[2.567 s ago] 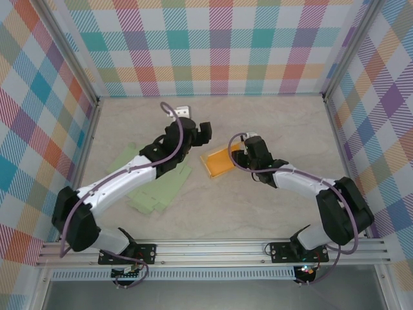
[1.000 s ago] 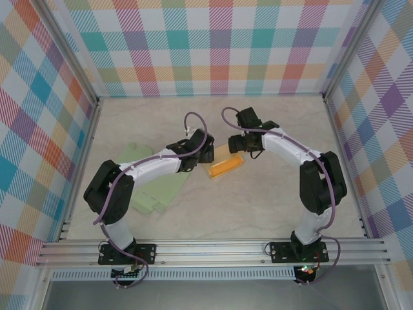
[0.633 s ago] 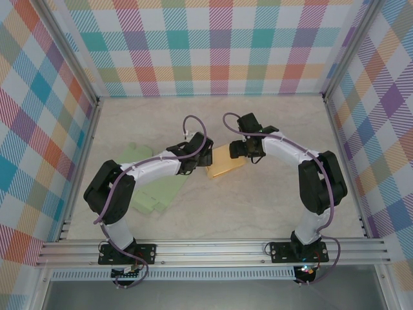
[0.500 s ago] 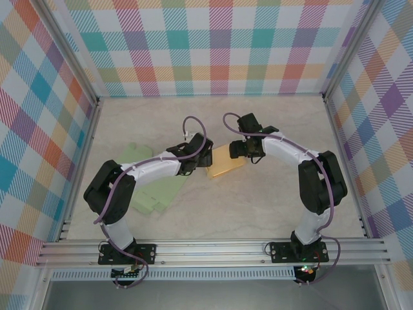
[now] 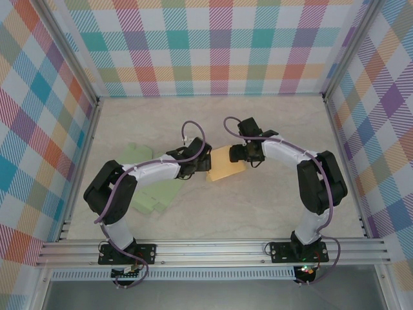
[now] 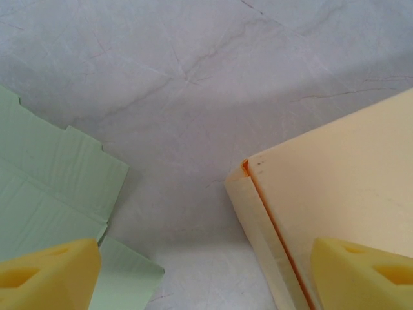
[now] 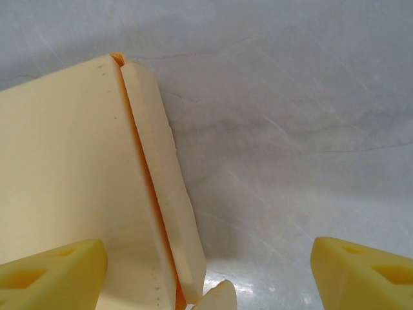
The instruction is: Fold the paper box
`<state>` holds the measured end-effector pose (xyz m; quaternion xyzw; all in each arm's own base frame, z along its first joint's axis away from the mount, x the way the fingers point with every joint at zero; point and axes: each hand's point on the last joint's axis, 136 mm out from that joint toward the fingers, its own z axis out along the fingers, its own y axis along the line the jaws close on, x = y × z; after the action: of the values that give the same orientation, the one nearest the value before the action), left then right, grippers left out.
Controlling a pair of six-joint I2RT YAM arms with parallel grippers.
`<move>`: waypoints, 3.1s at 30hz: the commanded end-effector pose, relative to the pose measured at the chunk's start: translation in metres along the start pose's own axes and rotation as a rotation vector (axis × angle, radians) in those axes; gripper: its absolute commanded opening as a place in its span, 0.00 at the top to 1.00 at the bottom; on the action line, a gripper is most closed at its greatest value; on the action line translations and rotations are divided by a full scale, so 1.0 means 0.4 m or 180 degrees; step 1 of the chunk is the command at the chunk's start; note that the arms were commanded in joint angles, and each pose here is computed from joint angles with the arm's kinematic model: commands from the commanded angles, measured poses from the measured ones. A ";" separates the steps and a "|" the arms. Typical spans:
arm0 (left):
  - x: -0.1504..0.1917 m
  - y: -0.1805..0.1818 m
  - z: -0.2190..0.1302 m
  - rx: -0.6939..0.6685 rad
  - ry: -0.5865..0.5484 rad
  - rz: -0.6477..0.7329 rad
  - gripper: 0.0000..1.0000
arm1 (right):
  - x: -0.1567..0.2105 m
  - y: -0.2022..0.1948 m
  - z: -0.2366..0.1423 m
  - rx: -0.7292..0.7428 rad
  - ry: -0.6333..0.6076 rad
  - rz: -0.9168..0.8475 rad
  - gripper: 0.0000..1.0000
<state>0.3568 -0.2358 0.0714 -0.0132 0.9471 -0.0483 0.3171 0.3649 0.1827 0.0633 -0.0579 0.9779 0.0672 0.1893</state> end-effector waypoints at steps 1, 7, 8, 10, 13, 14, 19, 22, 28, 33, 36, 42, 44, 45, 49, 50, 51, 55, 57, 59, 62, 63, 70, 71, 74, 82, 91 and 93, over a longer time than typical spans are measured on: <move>0.017 -0.003 0.001 0.0048 0.0030 -0.0079 0.18 | 0.015 0.001 -0.005 -0.0062 0.0014 0.0093 0.17; 0.034 0.000 0.005 0.0070 0.0070 -0.0112 0.24 | 0.057 -0.008 0.021 -0.0060 0.0130 0.0161 0.19; 0.038 0.000 0.006 0.0078 0.0082 -0.0111 0.26 | 0.063 -0.009 0.026 -0.0061 0.0147 0.0178 0.19; 0.043 -0.003 0.007 0.0109 0.0096 -0.0135 0.29 | 0.075 -0.010 0.032 -0.0072 0.0177 0.0207 0.20; 0.049 -0.015 0.010 0.0199 0.0129 -0.0165 0.33 | 0.086 -0.006 0.035 -0.0120 0.0215 0.0233 0.21; 0.049 -0.022 0.009 0.0240 0.0136 -0.0172 0.33 | 0.086 -0.002 0.031 -0.0142 0.0218 0.0238 0.22; 0.038 -0.053 0.001 0.0438 0.0141 -0.0195 0.38 | 0.069 0.025 -0.012 -0.0347 0.0136 0.0247 0.22; 0.027 -0.068 -0.008 0.0528 0.0118 -0.0215 0.39 | 0.055 0.030 -0.054 -0.0422 0.0009 0.0300 0.22; -0.008 -0.082 -0.038 0.0625 0.0017 -0.0258 0.39 | 0.021 0.021 -0.150 -0.0669 -0.0304 0.0489 0.06; -0.029 -0.087 -0.055 0.0741 0.0017 -0.0410 0.27 | 0.003 0.018 -0.186 -0.1011 -0.0451 0.0701 0.00; -0.031 -0.093 -0.047 0.0840 0.0063 -0.0522 0.25 | -0.001 -0.003 -0.164 -0.1069 -0.0378 0.0898 0.00; -0.008 -0.103 -0.008 0.0937 0.0245 -0.0616 0.28 | -0.008 0.015 -0.101 -0.1402 -0.0161 0.1051 0.00; 0.004 -0.095 0.003 0.0909 0.0296 -0.0642 0.31 | -0.008 0.013 -0.081 -0.1440 -0.0116 0.1089 0.00; 0.011 -0.088 0.009 0.0890 0.0322 -0.0664 0.33 | -0.008 0.013 -0.074 -0.1458 -0.0096 0.1109 0.00; 0.032 -0.059 0.024 0.0828 0.0387 -0.0741 0.43 | 0.002 0.009 -0.044 -0.1551 -0.0003 0.1214 0.00; 0.036 -0.052 0.028 0.0825 0.0405 -0.0774 0.47 | 0.006 0.009 -0.036 -0.1586 0.0016 0.1239 0.00; 0.039 -0.048 0.030 0.0839 0.0419 -0.0797 0.49 | 0.007 0.009 -0.032 -0.1614 0.0029 0.1259 0.00; 0.053 -0.037 0.041 0.0887 0.0482 -0.0889 0.57 | 0.015 0.014 -0.011 -0.1696 0.0076 0.1300 0.02; 0.058 -0.037 0.046 0.0904 0.0512 -0.0906 0.58 | 0.019 0.016 -0.002 -0.1715 0.0109 0.1311 0.03; 0.057 -0.039 0.047 0.0928 0.0519 -0.0925 0.62 | 0.023 0.016 0.006 -0.1728 0.0138 0.1326 0.04; 0.060 -0.033 0.051 0.0934 0.0532 -0.0964 0.67 | 0.028 0.020 0.016 -0.1770 0.0176 0.1350 0.05; 0.062 -0.029 0.053 0.0938 0.0545 -0.0989 0.69 | 0.029 0.022 0.018 -0.1795 0.0185 0.1359 0.06; 0.068 -0.013 0.064 0.0994 0.0607 -0.1140 0.79 | 0.032 0.050 0.035 -0.2048 0.0269 0.1393 0.10; 0.069 -0.011 0.066 0.0993 0.0617 -0.1151 0.80 | 0.033 0.054 0.038 -0.2087 0.0287 0.1397 0.10; 0.071 -0.007 0.070 0.0993 0.0631 -0.1177 0.82 | 0.031 0.065 0.042 -0.2192 0.0313 0.1400 0.13; 0.071 -0.006 0.074 0.1013 0.0645 -0.1191 0.85 | 0.022 0.101 0.023 -0.2596 0.0286 0.1330 0.21; 0.060 -0.009 0.062 0.1057 0.0593 -0.1180 0.84 | 0.020 0.121 0.005 -0.2842 0.0267 0.1310 0.37; 0.051 -0.011 0.051 0.1083 0.0551 -0.1163 0.83 | 0.019 0.122 -0.002 -0.2858 0.0255 0.1309 0.42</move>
<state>0.3643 -0.2550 0.0577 -0.1203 0.9211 -0.2826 0.2392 0.3540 0.2219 0.0543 0.0798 0.8654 0.4866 0.0889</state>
